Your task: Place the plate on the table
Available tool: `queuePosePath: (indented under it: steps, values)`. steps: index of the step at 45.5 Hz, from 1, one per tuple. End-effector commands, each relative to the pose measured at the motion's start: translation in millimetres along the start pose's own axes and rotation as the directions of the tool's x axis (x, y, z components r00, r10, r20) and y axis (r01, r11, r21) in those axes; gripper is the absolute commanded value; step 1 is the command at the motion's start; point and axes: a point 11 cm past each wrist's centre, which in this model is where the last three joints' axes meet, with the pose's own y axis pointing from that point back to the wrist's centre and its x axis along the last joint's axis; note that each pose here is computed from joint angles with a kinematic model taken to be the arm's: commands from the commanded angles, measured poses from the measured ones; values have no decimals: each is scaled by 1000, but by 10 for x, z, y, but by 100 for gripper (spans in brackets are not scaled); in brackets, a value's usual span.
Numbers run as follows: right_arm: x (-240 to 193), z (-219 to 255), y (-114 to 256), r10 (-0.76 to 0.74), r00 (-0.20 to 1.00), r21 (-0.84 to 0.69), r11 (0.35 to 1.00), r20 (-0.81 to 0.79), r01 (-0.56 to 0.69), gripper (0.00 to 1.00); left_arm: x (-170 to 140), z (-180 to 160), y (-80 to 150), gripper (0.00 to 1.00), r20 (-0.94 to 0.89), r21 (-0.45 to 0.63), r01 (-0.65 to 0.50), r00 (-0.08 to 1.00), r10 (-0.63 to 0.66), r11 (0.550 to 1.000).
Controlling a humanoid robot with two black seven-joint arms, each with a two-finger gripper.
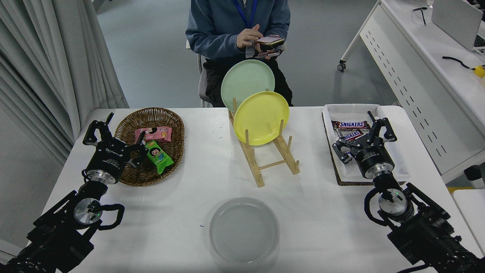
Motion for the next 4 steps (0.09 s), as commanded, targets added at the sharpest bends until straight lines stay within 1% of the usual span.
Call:
queuePosePath:
  steps: [1,4]
  values:
    - [3,18,14,-5,1000,-8,1000,-5,5,100,3,0,2,100,0,0,-1,1000,1,1000]
    - [-5,11,6,-6,1000,-6,1000,-5,6,100,-1,0,0,100,0,0,0,1000,0,1000]
